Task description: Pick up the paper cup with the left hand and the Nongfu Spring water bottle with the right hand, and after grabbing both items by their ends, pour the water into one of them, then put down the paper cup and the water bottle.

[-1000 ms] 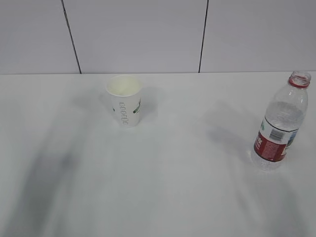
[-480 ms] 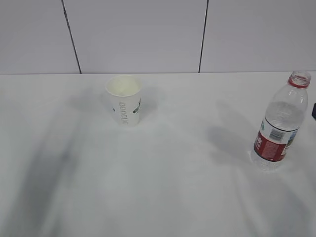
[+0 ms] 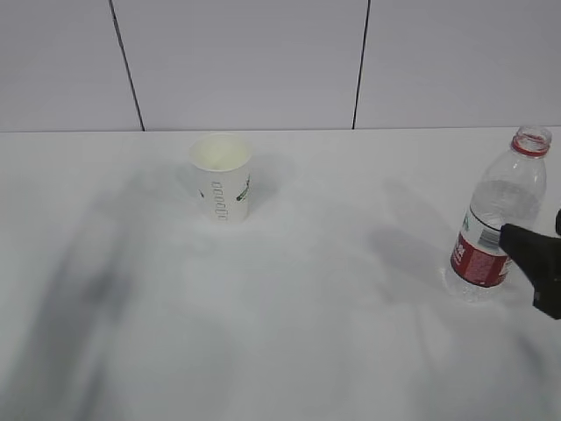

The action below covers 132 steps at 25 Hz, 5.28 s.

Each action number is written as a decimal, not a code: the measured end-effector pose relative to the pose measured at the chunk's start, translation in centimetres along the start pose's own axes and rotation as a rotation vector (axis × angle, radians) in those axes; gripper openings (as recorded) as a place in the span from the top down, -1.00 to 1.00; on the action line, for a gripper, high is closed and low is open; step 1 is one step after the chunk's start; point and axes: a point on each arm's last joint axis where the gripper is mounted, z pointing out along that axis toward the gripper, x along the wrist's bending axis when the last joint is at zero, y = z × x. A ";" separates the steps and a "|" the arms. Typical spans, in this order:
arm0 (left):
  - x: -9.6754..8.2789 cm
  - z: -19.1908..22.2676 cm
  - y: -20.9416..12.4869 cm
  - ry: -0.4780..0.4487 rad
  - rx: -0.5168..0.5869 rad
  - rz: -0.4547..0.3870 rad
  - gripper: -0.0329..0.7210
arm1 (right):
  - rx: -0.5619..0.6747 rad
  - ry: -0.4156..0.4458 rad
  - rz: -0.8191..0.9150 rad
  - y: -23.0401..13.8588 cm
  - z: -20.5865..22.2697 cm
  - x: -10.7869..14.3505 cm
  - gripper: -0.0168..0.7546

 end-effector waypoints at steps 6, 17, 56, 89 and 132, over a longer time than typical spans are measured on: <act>-1.5 0.6 -3.6 -0.065 0.013 -0.022 -0.43 | 0.028 0.051 0.038 -2.5 -0.2 0.8 -0.23; -4.7 -0.2 -9.1 -0.236 0.014 -0.040 -0.43 | 0.004 0.056 0.024 -3.1 -0.6 1.0 -0.20; -7.6 1.5 -11.9 -0.540 0.073 0.054 -0.43 | -0.014 -0.005 -0.037 -2.9 -0.5 0.4 -0.21; -8.0 1.9 -12.3 -0.572 0.081 0.060 -0.43 | 0.089 -0.078 -0.005 -7.7 3.6 -0.8 -0.70; -8.0 1.9 -12.3 -0.574 0.079 0.061 -0.43 | 0.017 -0.099 -0.041 -6.4 8.9 -2.2 -0.70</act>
